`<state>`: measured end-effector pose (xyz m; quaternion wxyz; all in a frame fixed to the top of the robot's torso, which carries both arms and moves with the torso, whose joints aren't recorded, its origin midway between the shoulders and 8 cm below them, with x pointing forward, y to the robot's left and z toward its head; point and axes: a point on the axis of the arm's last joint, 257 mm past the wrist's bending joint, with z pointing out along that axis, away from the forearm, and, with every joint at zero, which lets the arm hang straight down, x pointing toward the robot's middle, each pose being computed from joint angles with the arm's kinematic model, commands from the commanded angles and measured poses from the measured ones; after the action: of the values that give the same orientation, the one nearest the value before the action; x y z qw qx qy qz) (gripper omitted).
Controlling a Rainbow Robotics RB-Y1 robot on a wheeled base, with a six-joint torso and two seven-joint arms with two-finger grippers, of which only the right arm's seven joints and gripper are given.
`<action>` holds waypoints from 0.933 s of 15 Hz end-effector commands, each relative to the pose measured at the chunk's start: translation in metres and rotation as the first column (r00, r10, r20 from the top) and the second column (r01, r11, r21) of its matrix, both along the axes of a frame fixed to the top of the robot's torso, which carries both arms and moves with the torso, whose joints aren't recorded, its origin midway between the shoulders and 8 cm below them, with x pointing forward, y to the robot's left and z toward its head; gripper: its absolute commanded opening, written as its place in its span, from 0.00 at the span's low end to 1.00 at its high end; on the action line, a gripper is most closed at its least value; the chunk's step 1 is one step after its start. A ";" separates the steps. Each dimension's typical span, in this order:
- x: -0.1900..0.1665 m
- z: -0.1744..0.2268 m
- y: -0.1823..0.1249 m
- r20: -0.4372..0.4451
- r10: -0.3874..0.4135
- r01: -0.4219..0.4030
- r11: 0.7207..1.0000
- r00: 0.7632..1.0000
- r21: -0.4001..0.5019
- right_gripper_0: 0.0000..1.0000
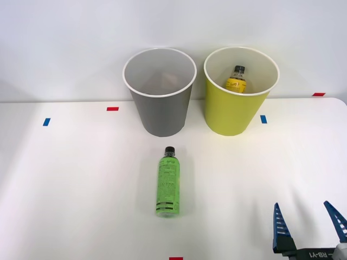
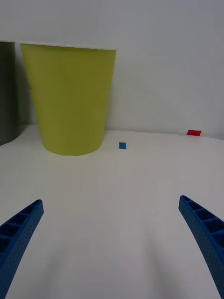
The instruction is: Put cans in the gray bin, plastic bottles in the light green bin
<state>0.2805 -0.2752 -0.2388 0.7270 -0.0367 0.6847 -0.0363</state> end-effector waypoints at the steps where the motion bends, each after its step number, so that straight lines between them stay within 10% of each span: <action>1: -0.009 -0.014 0.006 -0.010 0.022 -0.022 1.000 1.000 -0.022 1.00; 14: -0.029 -0.034 -0.006 0.009 0.125 -0.122 0.940 0.992 0.318 1.00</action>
<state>0.2553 -0.2771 -0.2723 0.7236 0.0362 0.6793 0.1168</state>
